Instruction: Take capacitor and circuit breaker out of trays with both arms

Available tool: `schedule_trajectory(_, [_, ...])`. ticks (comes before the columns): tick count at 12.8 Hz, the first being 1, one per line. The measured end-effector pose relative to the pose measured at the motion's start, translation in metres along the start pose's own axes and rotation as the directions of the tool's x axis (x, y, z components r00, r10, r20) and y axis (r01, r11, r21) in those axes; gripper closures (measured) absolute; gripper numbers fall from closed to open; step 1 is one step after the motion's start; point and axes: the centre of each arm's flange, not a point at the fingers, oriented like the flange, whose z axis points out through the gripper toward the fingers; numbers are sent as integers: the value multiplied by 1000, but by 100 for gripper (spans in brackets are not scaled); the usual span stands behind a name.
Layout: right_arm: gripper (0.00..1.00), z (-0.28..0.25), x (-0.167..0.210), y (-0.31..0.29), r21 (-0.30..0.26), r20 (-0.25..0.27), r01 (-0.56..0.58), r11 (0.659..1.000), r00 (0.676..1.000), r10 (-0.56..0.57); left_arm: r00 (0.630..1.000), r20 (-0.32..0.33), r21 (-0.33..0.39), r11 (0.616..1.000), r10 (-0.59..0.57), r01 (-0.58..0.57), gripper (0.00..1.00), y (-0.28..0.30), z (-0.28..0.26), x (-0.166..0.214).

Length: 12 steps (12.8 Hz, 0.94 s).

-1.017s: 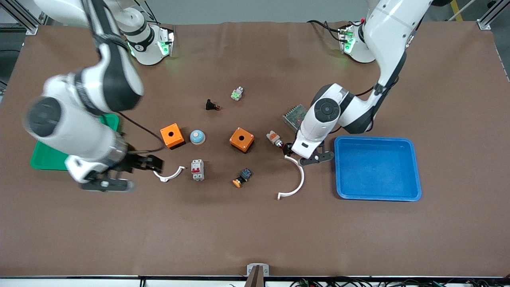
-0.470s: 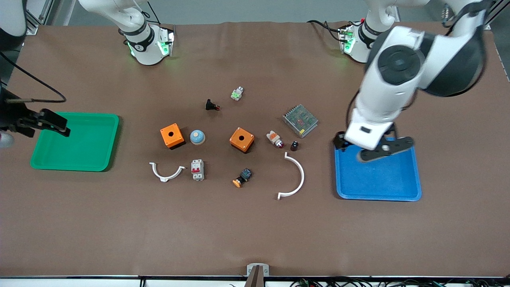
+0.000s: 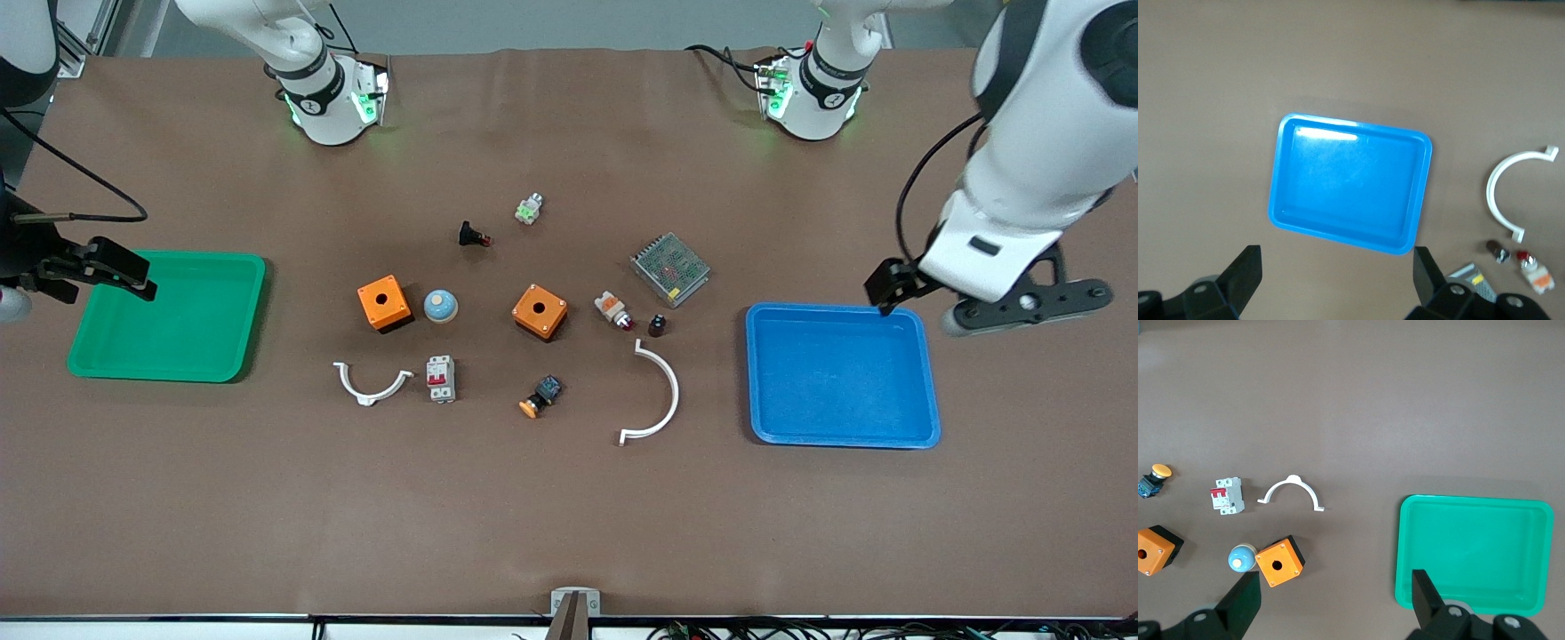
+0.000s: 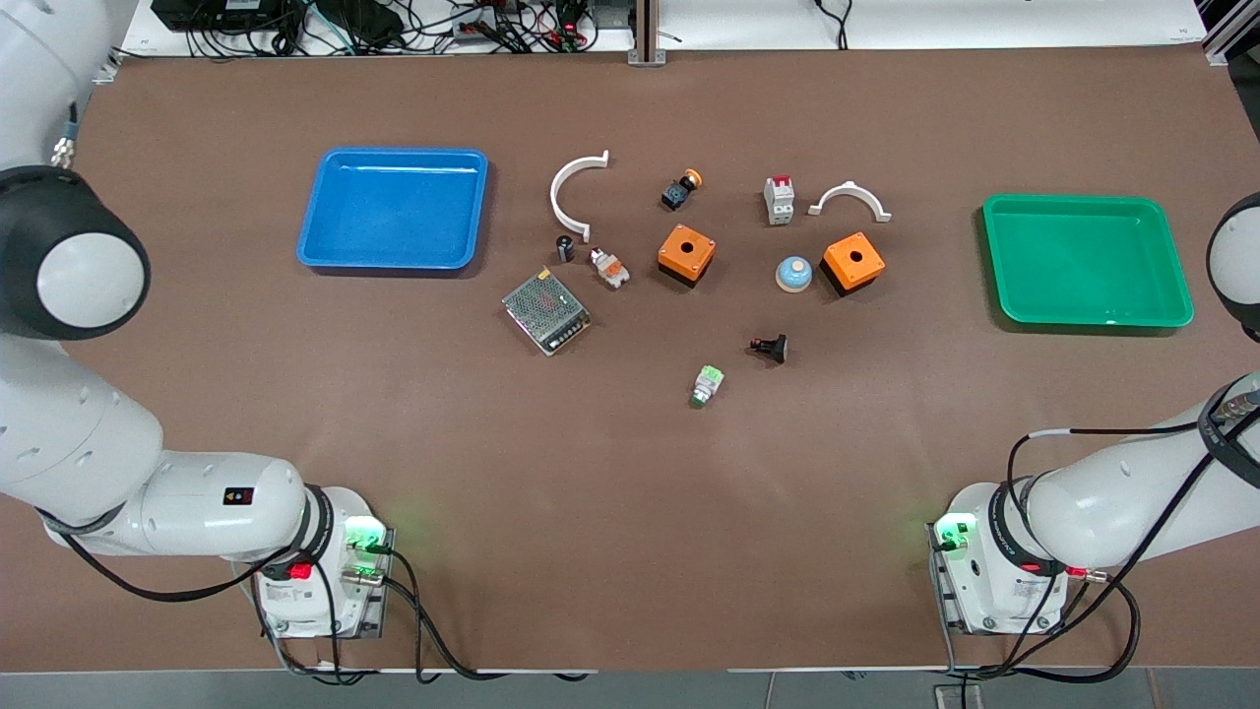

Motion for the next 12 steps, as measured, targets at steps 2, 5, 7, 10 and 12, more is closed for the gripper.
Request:
schedule_trajectory(2, [0,0,0,1,0,1,-2,1000,1000,2,999,39,-26,999,25,-24,0,-30,-11,-10])
schedule_trajectory(5, [0,0,-1,3,13,8,0,1000,1000,0,995,90,-86,996,36,-28,0,-76,-16,-26])
schedule_trajectory(7, [0,-6,-3,4,21,-2,2,1000,1000,-2,994,103,-99,995,41,-31,0,-90,-15,-37])
schedule_trajectory(10, [0,-20,-10,4,24,-19,5,1000,1000,-4,992,114,-107,994,45,-32,0,-91,-16,-53])
schedule_trajectory(12, [0,-18,-14,6,26,-15,2,1000,1000,-1,993,113,-125,992,34,-20,0,-97,-20,-62])
